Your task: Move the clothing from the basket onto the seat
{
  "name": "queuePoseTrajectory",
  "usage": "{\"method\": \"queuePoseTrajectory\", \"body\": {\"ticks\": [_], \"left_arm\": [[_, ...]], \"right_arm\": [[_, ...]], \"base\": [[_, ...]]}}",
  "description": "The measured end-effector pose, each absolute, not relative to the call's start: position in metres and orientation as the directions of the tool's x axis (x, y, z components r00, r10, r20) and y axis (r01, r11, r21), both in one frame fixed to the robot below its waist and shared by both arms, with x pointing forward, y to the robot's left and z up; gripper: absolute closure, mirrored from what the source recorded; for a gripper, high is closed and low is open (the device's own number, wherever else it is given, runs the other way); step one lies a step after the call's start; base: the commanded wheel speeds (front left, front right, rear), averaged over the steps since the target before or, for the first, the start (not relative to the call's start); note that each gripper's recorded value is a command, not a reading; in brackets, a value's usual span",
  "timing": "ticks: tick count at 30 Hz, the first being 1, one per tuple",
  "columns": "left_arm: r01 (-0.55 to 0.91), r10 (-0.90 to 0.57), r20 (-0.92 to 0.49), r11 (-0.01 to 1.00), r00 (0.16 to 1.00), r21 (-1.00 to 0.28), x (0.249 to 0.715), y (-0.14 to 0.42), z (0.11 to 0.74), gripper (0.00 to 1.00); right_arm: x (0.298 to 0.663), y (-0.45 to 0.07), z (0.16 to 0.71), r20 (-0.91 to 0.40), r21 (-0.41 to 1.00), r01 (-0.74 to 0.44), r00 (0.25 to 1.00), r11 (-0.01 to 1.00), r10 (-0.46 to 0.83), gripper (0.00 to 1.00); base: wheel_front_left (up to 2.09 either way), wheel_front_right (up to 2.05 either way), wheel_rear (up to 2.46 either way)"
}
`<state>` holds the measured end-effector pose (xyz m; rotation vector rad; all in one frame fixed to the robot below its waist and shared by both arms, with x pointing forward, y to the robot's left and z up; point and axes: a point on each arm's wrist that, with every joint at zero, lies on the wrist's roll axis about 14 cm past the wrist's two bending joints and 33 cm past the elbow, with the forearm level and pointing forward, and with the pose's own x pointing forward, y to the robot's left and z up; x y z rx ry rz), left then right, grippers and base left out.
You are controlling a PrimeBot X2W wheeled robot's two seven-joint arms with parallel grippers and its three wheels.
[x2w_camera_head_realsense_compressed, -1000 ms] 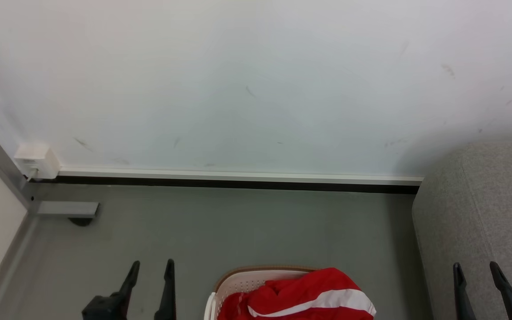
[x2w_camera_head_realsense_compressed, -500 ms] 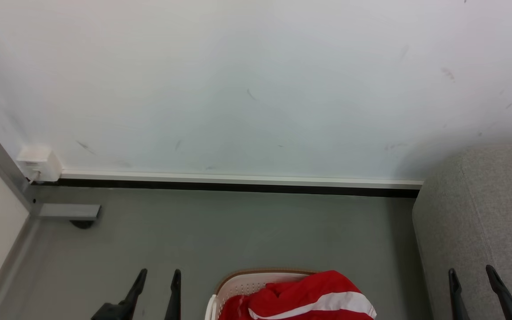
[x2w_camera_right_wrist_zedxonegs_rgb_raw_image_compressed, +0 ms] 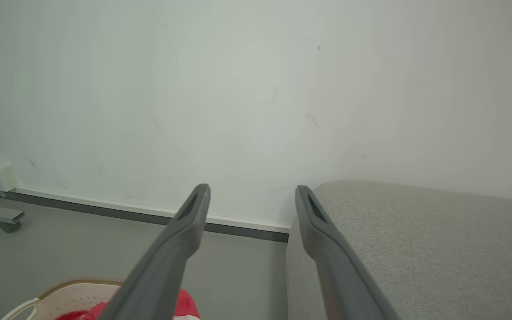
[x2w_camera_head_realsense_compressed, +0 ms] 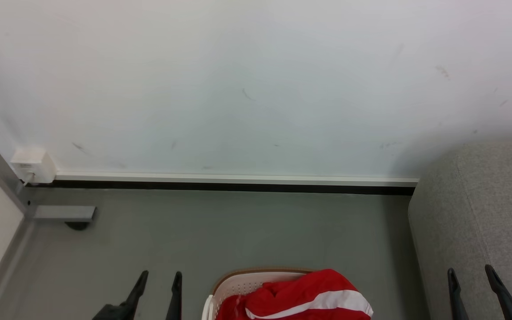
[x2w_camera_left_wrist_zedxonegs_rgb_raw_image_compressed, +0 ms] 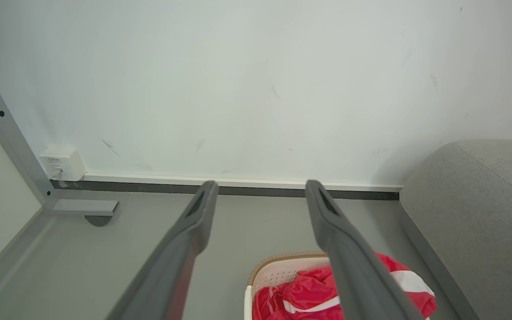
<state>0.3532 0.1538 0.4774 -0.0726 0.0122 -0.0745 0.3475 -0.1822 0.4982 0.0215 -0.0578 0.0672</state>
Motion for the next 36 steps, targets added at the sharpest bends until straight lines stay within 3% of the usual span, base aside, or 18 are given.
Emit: {"method": "queuePoseTrajectory", "body": {"ticks": [9, 18, 26, 36], "left_arm": [[0.121, -0.123, -0.025, 0.990, 0.992, -0.077, 0.361, 0.140, 0.472, 0.00], [0.313, -0.317, -0.115, 0.948, 0.942, -0.049, 0.391, 0.088, 0.443, 0.00], [0.503, -0.475, -0.325, 0.864, 0.818, 0.001, 0.420, 0.037, 0.373, 0.00], [0.646, -0.529, -0.581, 0.764, 0.619, -0.008, 0.444, 0.001, 0.278, 0.00]], "right_arm": [[0.345, -0.188, 0.497, 0.054, 0.024, -0.048, 0.997, 0.999, 0.046, 0.00], [0.361, -0.198, 0.494, 0.043, 0.018, -0.019, 0.999, 1.000, 0.018, 0.00], [0.387, -0.210, 0.481, 0.012, 0.006, 0.017, 1.000, 1.000, -0.017, 0.00], [0.412, -0.233, 0.451, -0.059, -0.003, 0.078, 0.995, 0.997, -0.079, 0.00]], "base": [[0.00, 0.00, 0.00], [0.00, 0.00, 0.00], [0.00, 0.00, 0.00], [0.00, 0.00, 0.00]]}}
